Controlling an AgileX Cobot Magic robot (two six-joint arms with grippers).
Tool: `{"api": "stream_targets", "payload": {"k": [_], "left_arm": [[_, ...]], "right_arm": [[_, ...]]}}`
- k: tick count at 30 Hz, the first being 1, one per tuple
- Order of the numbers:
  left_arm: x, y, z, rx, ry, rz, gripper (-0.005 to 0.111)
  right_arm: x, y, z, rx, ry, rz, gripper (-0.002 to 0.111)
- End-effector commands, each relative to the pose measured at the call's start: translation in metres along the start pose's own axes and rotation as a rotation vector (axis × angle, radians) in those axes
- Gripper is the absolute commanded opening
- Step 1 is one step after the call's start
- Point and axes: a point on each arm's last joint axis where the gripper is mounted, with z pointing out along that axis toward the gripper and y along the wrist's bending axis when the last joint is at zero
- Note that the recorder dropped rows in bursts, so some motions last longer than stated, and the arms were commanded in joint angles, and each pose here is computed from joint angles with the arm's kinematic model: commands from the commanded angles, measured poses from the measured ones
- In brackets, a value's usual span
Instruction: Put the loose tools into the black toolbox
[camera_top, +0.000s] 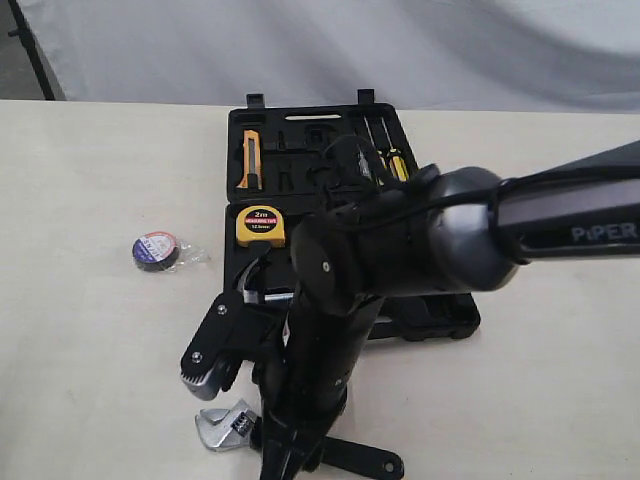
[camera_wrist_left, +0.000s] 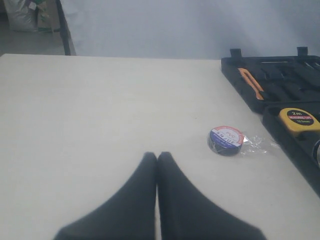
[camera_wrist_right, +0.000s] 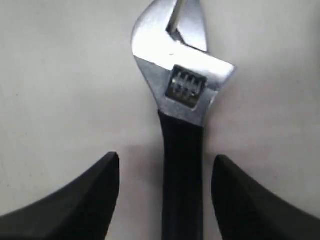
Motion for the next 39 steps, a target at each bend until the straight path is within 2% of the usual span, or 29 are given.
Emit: {"api": "stream_targets", "payload": {"k": [1,6,7,9,10,11,17,19,22,26,28,30,31,32,33,39], "left_arm": [[0.002,0.0,-0.001,0.014,-0.007,-0.022,0.001],[0.002,0.0,-0.001,0.014,-0.007,-0.022,0.001],[0.002,0.0,-0.001,0.014,-0.007,-0.022,0.001],[0.002,0.0,-0.001,0.014,-0.007,-0.022,0.001],[0.002,0.0,-0.001,0.014,-0.007,-0.022,0.001],[0.002,0.0,-0.001,0.014,-0.007,-0.022,0.001],[0.002,0.0,-0.001,0.014,-0.007,-0.022,0.001],[0.002,0.0,-0.001,0.014,-0.007,-0.022,0.001],[0.002,0.0,-0.001,0.014,-0.007,-0.022,0.001],[0.002,0.0,-0.001,0.014,-0.007,-0.022,0.001],[0.002,0.0,-0.001,0.014,-0.007,-0.022,0.001],[0.002,0.0,-0.001,0.014,-0.007,-0.022,0.001],[0.002,0.0,-0.001,0.014,-0.007,-0.022,0.001],[0.002,0.0,-0.001,0.014,-0.007,-0.022,0.001],[0.002,0.0,-0.001,0.014,-0.007,-0.022,0.001],[0.002,0.0,-0.001,0.014,-0.007,-0.022,0.001]], "right_arm": [[-0.007,0.0,0.016,0.004,-0.011,0.046,0.053],[-0.006,-0.006,0.036,-0.001,0.032,0.089,0.051],[-0.004,-0.005,0.041,-0.008,0.06,0.084,0.045],[0.003,-0.005,0.05,-0.024,0.125,0.068,0.024],[0.006,-0.005,0.056,-0.032,0.159,0.064,0.005],[0.008,-0.005,0.058,-0.038,0.172,0.069,0.0],[0.0,-0.005,0.041,-0.017,0.128,0.049,-0.001],[-0.011,-0.006,0.011,0.036,0.048,0.026,-0.001],[-0.024,-0.01,-0.043,0.193,-0.048,-0.022,-0.001],[-0.025,-0.019,-0.071,0.337,-0.073,-0.036,-0.001],[-0.026,-0.021,-0.066,0.306,-0.092,0.051,0.003],[-0.027,-0.018,-0.058,0.261,-0.09,0.085,0.023],[-0.029,-0.014,-0.055,0.229,-0.096,0.107,0.042],[-0.03,-0.011,-0.053,0.217,-0.093,0.11,0.054],[-0.03,-0.007,-0.048,0.201,-0.075,0.108,0.06],[-0.032,0.006,-0.025,0.146,0.002,0.093,0.059]]}}
